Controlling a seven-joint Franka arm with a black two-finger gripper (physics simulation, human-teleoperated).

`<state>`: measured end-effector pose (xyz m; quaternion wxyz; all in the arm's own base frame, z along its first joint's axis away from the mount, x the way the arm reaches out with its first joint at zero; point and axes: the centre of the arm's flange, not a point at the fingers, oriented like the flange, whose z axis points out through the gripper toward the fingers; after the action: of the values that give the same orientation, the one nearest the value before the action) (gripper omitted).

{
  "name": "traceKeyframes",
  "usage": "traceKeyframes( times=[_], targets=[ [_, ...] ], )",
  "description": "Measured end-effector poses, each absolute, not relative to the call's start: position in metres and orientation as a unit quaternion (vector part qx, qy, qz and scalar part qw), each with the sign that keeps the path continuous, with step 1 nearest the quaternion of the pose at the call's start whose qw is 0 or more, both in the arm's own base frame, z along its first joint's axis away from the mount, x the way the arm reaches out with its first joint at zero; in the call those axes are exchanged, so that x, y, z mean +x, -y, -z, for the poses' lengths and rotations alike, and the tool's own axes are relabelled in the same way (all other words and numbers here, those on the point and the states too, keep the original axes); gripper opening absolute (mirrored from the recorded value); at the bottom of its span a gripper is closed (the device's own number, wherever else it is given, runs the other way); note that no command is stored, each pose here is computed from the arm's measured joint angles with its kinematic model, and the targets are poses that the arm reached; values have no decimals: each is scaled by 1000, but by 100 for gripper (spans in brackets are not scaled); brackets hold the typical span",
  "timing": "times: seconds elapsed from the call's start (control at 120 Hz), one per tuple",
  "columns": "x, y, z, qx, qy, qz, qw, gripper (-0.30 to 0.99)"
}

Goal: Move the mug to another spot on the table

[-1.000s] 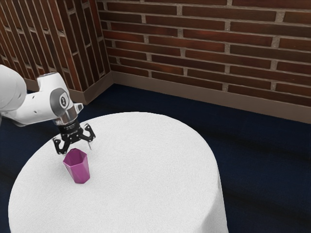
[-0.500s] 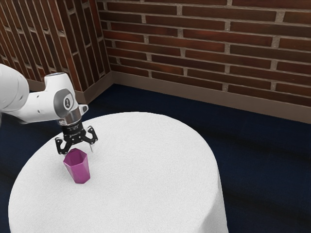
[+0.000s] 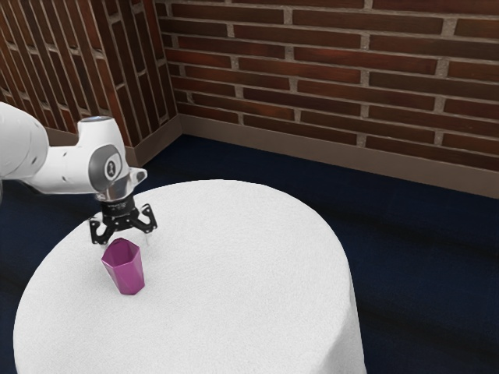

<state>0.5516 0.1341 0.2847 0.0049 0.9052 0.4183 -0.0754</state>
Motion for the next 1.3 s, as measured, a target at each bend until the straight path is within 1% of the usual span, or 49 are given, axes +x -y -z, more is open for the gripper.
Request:
traceKeyframes(
  times=[0.083,0.308,0.592,0.65,0.792,0.967,1.125,1.3],
  targets=[
    [552,-133,-284,902,-425,76,14,69],
    [548,-133,-282,914,-396,89,-6,69],
    [546,-127,-275,922,-377,89,-6,69],
    [547,-127,-276,922,-376,86,-4,64],
    [548,-127,-277,923,-377,82,3,41],
    [549,-127,-278,923,-376,80,6,19],
    [549,-127,-279,924,-374,79,7,11],
    [551,-126,-287,925,-372,73,10,8]
  ],
)
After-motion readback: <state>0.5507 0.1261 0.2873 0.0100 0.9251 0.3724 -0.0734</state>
